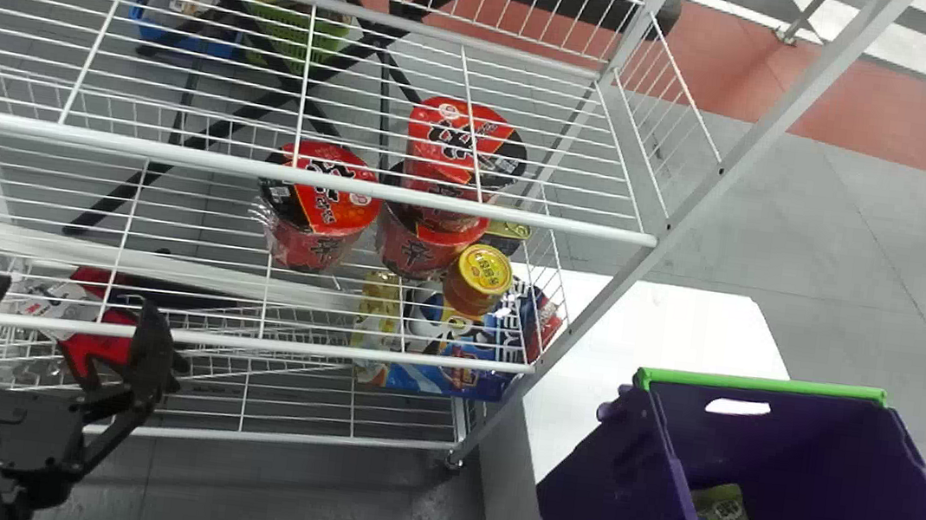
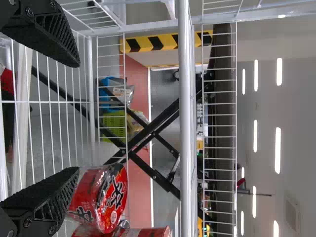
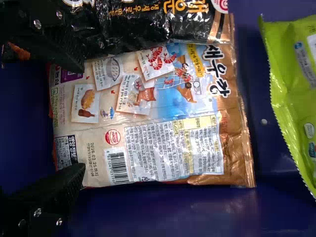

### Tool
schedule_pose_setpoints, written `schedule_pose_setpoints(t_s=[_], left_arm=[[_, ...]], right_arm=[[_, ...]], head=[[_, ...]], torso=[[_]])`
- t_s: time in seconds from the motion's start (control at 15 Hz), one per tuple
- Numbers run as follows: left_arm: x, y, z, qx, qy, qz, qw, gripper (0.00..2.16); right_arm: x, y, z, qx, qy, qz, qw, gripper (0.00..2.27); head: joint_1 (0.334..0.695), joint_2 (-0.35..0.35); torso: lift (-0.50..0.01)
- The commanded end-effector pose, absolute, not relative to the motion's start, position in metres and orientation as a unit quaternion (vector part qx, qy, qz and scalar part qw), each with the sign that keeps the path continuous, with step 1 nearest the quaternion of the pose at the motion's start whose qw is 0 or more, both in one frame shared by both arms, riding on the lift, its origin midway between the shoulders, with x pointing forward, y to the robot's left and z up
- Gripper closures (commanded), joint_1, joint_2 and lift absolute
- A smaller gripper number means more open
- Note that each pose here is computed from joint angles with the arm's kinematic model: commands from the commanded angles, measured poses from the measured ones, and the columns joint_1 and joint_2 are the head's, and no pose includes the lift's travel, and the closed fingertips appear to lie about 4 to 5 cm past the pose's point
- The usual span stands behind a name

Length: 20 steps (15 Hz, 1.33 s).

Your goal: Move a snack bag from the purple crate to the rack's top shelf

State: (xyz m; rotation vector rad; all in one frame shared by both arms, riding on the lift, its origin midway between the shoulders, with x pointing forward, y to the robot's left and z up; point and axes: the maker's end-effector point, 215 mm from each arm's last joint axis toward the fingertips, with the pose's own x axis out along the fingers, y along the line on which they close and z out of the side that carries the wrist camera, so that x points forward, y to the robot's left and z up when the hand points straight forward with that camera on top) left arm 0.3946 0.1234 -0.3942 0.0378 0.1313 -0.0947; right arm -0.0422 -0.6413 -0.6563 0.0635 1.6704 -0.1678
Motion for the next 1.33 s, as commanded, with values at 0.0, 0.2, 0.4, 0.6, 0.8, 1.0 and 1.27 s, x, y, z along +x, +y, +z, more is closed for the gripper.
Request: schedule_pose_setpoints(t_s=[0.0, 0.2, 0.4, 0.6, 0.8, 1.0, 1.27], left_arm=[[0.394, 0.124, -0.395, 0.020, 0.066, -0.047, 0.996, 0.06], [0.394, 0.123, -0.394, 0.020, 0.064, -0.049, 0.997, 0.06], [0.394, 0.124, -0.394, 0.020, 0.063, -0.049, 0.997, 0.06], [0.395, 0.124, -0.392, 0.016, 0.058, -0.049, 0.997, 0.06], [0.396, 0.124, -0.391, 0.015, 0.058, -0.049, 0.997, 0.06], [0.397, 0.127, -0.394, 0.016, 0.059, -0.046, 0.997, 0.06], [0.399, 0.130, -0.397, 0.016, 0.061, -0.045, 0.997, 0.06]], right_arm=[[-0.044, -0.637, -0.663, 0.017, 0.746, -0.067, 0.662, 0.15], [-0.042, -0.635, -0.670, 0.008, 0.744, -0.061, 0.665, 0.15], [-0.042, -0.639, -0.673, -0.003, 0.743, -0.067, 0.666, 0.15], [-0.040, -0.641, -0.675, -0.008, 0.738, -0.071, 0.671, 0.15], [-0.035, -0.639, -0.677, -0.007, 0.734, -0.074, 0.675, 0.15], [-0.035, -0.635, -0.681, 0.004, 0.735, -0.076, 0.674, 0.31], [-0.038, -0.631, -0.683, 0.027, 0.730, -0.092, 0.677, 1.80]], head=[[0.695, -0.350], [0.695, -0.350], [0.695, -0.350], [0.695, -0.350], [0.695, -0.350], [0.695, -0.350], [0.695, -0.350]], torso=[[-0.464], [-0.464], [-0.464], [-0.464], [-0.464], [-0.464], [-0.464]])
